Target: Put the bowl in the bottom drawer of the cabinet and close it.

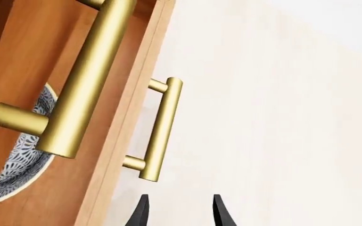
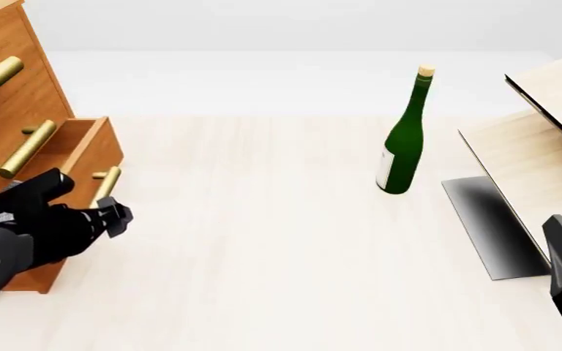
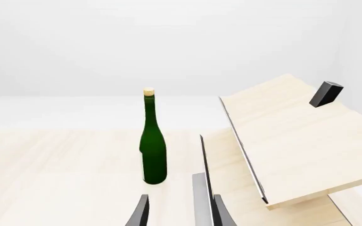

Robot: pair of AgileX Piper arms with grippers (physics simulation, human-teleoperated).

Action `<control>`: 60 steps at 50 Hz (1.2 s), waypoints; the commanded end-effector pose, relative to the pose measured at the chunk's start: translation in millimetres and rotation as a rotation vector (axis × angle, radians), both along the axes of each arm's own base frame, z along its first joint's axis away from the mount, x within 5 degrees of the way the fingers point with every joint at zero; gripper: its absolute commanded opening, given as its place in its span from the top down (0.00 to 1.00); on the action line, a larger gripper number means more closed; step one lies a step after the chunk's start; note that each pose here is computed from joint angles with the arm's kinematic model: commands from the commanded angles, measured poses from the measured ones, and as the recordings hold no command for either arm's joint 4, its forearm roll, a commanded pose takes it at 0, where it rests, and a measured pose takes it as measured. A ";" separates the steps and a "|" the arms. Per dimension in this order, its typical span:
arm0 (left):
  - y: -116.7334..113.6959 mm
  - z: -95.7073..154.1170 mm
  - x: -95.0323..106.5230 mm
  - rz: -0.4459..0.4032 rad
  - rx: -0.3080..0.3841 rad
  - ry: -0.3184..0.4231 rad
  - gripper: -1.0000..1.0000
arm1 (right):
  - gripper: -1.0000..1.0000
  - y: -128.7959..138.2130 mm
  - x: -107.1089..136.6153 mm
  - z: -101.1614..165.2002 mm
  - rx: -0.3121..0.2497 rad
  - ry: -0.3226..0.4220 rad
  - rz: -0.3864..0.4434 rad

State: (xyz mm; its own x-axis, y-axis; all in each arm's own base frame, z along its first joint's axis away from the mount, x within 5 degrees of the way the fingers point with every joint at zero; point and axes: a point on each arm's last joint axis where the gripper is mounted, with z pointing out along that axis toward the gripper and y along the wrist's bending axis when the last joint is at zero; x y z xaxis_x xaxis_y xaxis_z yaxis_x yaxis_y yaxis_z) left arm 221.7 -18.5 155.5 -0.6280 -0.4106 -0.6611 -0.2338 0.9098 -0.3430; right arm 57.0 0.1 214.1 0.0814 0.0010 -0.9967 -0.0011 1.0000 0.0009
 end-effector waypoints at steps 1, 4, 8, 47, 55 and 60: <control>6.2 -1.9 6.0 0.017 0.013 0.005 0.00 | 0.00 0.0 0.0 0.0 0.000 0.000 0.000; 8.5 -3.0 6.1 0.026 0.014 0.007 0.00 | 0.00 0.0 0.0 0.0 0.000 0.000 0.000; 10.6 -5.0 5.9 0.039 0.010 0.010 0.00 | 0.00 0.0 0.0 0.0 0.000 0.000 0.000; 47.6 -5.4 -1.9 0.146 0.073 0.021 0.00 | 0.00 0.0 0.0 0.0 0.000 0.000 0.000; 53.1 -5.1 0.2 0.166 0.077 0.016 0.00 | 0.00 0.0 0.0 0.0 0.000 0.000 0.000; 54.6 -5.7 2.8 0.171 0.078 0.014 0.00 | 0.00 0.0 0.0 0.0 0.000 0.000 0.000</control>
State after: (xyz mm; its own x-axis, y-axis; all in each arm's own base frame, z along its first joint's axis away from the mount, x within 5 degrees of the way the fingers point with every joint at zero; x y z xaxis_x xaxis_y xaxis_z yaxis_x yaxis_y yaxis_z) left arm 222.0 29.8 149.5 -0.5730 -0.4596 -0.6785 -0.3797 0.8826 -0.2772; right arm 57.0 0.1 214.1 0.0814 0.0009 -0.9967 -0.0012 1.0000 0.0008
